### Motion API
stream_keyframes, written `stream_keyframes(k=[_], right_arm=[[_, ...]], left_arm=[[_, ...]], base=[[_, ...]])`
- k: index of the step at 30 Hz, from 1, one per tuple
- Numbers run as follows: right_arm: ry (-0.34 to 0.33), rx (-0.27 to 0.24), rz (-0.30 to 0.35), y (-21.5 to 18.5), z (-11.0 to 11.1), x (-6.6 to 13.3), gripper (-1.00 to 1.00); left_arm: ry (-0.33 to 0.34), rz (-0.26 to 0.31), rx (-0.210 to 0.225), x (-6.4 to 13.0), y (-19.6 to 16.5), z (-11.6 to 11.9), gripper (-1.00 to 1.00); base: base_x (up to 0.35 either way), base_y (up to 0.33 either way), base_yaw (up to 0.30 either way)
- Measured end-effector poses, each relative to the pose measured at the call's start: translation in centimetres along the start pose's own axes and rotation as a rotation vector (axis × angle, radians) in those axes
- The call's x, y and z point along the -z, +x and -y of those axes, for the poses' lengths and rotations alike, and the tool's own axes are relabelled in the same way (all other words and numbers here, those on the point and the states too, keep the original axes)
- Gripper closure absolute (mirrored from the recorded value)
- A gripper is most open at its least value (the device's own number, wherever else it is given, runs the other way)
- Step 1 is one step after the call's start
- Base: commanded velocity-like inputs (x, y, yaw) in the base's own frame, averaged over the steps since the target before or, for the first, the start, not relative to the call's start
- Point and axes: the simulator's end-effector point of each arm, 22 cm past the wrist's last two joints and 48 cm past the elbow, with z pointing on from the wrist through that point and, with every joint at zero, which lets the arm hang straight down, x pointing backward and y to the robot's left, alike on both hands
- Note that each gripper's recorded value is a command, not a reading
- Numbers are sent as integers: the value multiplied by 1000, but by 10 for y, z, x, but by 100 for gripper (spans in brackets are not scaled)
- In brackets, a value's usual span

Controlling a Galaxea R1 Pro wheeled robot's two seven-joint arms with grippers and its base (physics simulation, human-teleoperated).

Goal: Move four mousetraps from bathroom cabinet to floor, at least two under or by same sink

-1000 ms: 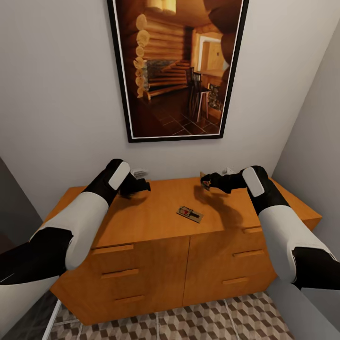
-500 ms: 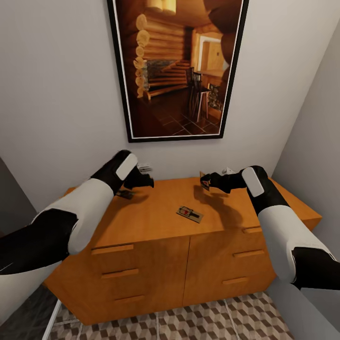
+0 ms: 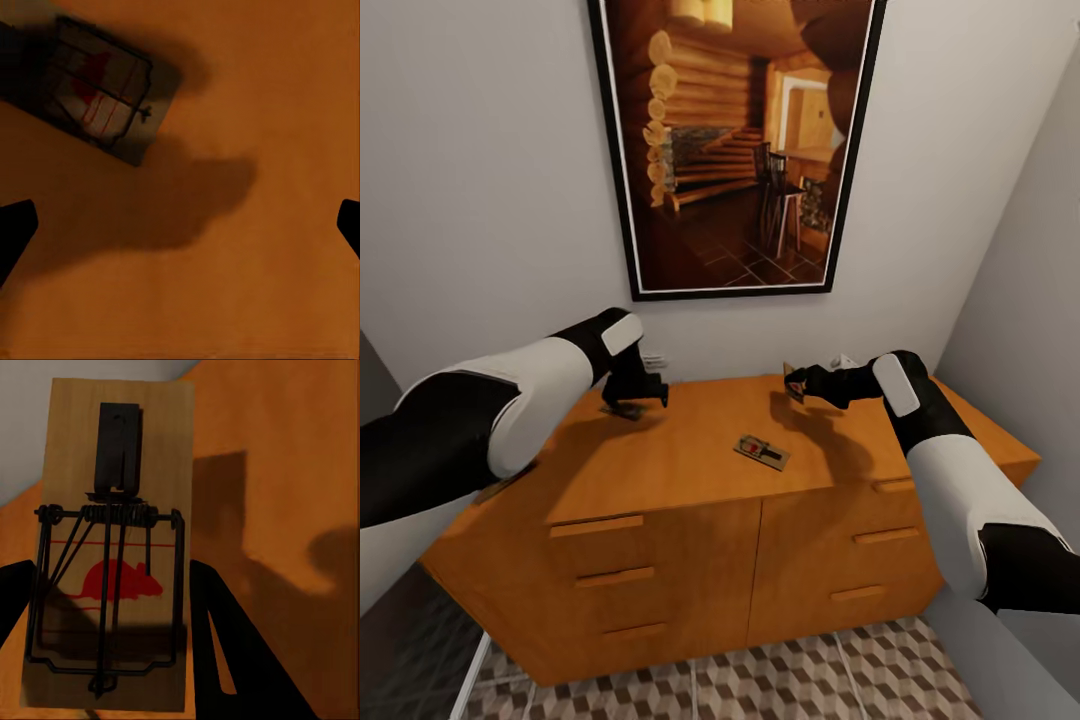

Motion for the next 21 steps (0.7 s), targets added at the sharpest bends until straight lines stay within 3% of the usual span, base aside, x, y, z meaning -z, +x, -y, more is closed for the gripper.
stream_keyframes(k=[6, 14, 21], right_arm=[[0, 0, 0, 0, 0, 0, 100], [1, 1, -1, 0, 0, 0, 100], [0, 1, -2, 1, 0, 0, 100]], left_arm=[[-9, -13, 10, -7, 5, -9, -100], [-14, -13, 12, -8, 5, -12, -100], [-14, -13, 13, -9, 6, -12, -100]], base=[[-281, 36, 0], [-263, 191, 0], [-98, 193, 0]])
